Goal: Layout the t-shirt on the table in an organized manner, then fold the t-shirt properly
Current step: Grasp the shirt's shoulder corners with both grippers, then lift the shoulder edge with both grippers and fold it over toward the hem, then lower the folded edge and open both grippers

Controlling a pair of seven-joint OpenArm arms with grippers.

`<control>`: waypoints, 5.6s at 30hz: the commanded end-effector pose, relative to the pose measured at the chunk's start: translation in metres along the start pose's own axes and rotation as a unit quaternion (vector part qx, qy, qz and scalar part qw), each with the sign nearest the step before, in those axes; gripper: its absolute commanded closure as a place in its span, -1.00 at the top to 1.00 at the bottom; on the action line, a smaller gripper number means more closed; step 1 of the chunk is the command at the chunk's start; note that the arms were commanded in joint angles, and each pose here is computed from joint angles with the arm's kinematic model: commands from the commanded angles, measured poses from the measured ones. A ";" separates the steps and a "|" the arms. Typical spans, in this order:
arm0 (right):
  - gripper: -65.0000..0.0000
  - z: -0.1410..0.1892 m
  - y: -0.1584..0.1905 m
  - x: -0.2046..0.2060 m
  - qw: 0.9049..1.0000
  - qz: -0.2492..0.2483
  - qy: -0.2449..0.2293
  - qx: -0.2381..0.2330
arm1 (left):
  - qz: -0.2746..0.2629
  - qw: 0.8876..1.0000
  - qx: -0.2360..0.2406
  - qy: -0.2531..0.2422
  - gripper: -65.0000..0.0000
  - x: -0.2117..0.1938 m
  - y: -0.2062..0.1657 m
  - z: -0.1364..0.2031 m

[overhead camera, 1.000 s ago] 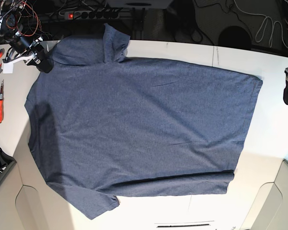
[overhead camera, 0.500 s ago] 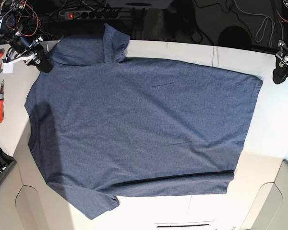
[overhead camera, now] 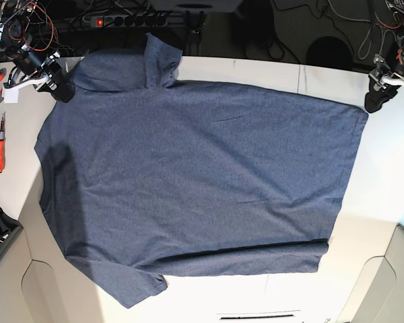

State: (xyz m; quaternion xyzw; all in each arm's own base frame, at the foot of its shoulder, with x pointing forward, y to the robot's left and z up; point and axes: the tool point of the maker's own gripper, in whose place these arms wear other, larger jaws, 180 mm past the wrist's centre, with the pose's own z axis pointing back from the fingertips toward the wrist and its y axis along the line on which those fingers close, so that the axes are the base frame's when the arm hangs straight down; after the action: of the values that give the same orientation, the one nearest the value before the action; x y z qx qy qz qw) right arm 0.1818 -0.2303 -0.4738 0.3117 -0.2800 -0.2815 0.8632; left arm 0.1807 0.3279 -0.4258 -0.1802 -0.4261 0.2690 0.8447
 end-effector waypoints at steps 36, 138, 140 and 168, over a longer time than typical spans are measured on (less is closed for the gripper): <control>-1.00 0.003 0.001 0.002 1.000 -0.005 0.000 0.004 | 0.044 0.997 -0.055 -0.020 -1.00 0.008 -0.020 -0.042; -1.00 -0.020 0.088 0.097 0.965 0.251 -0.071 -0.011 | -0.050 0.992 -0.072 -0.091 -1.00 0.082 -0.056 -0.045; -0.93 -0.020 0.089 0.097 0.965 0.251 -0.072 -0.011 | -0.051 0.992 -0.072 -0.088 -0.65 0.080 -0.057 -0.046; -0.15 0.050 0.109 0.046 0.964 0.264 -0.024 0.023 | -0.079 0.985 -0.130 -0.084 -0.31 0.108 -0.080 0.016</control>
State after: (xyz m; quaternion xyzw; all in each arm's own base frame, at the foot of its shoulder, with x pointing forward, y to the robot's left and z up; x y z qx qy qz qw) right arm 0.2050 -0.2058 -0.3664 0.2390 -0.3512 -0.0504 0.9039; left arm 0.2399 0.3260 -0.3251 -0.2349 -0.5156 0.1752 0.8052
